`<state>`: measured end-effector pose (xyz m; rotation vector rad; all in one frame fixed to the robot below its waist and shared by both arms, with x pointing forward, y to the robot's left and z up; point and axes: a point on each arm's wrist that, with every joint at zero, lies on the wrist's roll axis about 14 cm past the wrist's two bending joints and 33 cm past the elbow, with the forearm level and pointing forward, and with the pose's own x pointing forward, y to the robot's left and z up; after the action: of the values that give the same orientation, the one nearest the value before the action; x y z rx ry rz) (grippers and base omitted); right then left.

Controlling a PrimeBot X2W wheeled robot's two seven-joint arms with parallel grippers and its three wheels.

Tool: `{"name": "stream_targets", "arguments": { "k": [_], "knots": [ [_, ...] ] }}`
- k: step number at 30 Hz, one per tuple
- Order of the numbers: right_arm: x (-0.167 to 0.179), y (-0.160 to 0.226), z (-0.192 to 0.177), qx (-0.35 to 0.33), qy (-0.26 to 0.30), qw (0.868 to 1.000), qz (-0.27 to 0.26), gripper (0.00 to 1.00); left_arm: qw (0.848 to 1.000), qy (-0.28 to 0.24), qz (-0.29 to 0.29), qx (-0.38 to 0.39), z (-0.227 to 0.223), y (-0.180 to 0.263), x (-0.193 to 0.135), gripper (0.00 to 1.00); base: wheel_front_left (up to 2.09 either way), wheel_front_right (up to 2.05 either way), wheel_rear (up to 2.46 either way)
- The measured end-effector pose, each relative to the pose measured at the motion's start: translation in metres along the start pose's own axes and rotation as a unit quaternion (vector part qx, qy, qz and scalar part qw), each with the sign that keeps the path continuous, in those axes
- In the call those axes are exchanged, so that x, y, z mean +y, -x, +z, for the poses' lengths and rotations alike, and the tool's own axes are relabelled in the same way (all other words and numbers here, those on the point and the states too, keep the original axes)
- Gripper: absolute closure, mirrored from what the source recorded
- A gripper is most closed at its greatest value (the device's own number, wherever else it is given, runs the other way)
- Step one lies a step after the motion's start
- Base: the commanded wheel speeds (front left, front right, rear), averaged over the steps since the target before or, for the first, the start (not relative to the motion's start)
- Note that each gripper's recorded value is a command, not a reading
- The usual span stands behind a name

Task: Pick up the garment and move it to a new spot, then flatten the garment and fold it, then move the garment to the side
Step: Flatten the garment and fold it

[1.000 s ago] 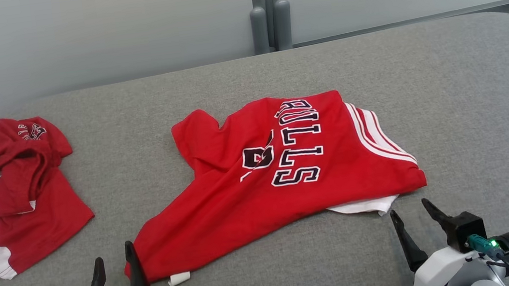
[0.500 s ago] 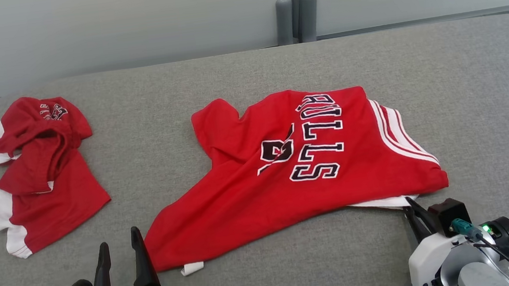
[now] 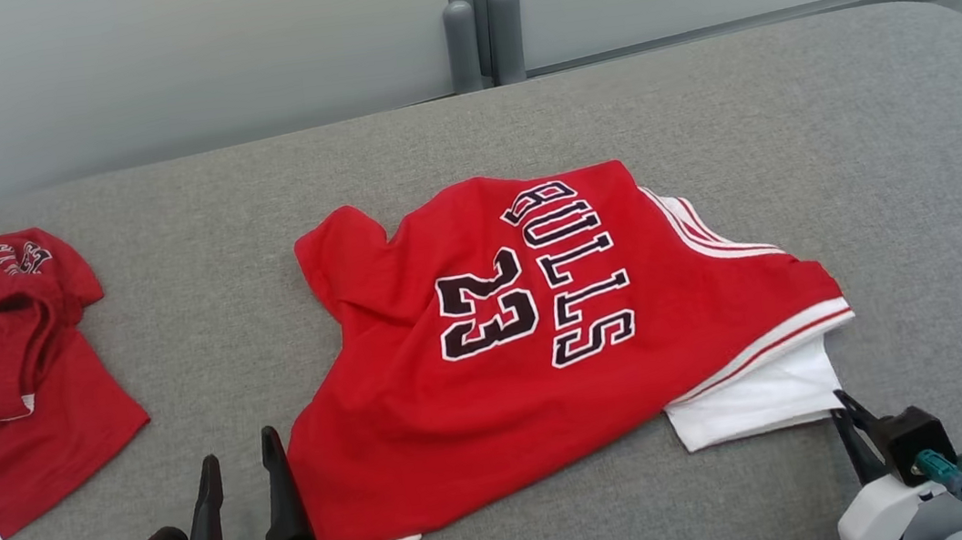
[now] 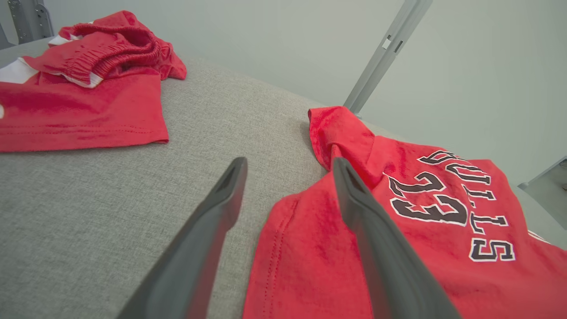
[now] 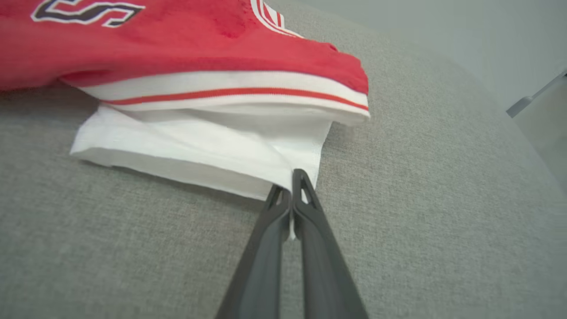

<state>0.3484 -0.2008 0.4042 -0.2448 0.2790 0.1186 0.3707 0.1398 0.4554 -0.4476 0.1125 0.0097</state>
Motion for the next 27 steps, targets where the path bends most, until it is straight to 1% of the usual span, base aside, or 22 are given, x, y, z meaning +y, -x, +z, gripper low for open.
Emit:
{"name": "stream_targets", "arguments": {
  "k": [3,7,8,9,10,11,21,27],
  "knots": [
    [-0.01,0.007,-0.007,0.008,0.005,1.0,-0.014,1.0,1.0,0.0,-0.004,0.004,-0.002,-0.002,-0.003,0.0,0.0,0.0,0.0],
    [-0.011,0.011,-0.011,0.015,0.011,1.0,-0.017,1.0,1.0,0.0,-0.006,0.007,-0.005,-0.002,-0.004,0.0,0.0,0.0,0.0],
    [-0.01,0.011,-0.011,0.014,0.01,1.0,-0.016,0.85,1.0,0.0,-0.007,0.007,-0.005,-0.002,-0.005,0.0,0.0,0.0,0.0],
    [-0.007,0.011,-0.01,0.013,0.008,1.0,-0.014,0.66,1.0,0.0,-0.007,0.007,-0.005,-0.002,-0.005,0.0,0.0,0.0,0.0],
    [-0.005,0.011,-0.01,0.012,0.006,1.0,-0.012,0.3,1.0,0.0,-0.008,0.007,-0.005,-0.002,-0.005,0.0,0.0,0.0,0.0],
    [-0.005,0.012,-0.009,0.011,0.005,1.0,-0.012,0.0,1.0,0.0,-0.008,0.007,-0.004,-0.002,-0.006,0.0,0.0,0.0,0.0],
    [-0.012,0.033,-0.001,-0.013,-0.009,0.999,-0.032,0.0,1.0,-0.006,-0.023,-0.008,0.005,0.0,-0.013,0.0,0.0,0.0,0.0],
    [-0.027,0.041,0.019,-0.05,-0.016,0.997,-0.057,0.0,0.999,-0.02,-0.04,-0.022,0.014,0.001,-0.022,0.0,0.0,0.0,0.0]
  ]
}}
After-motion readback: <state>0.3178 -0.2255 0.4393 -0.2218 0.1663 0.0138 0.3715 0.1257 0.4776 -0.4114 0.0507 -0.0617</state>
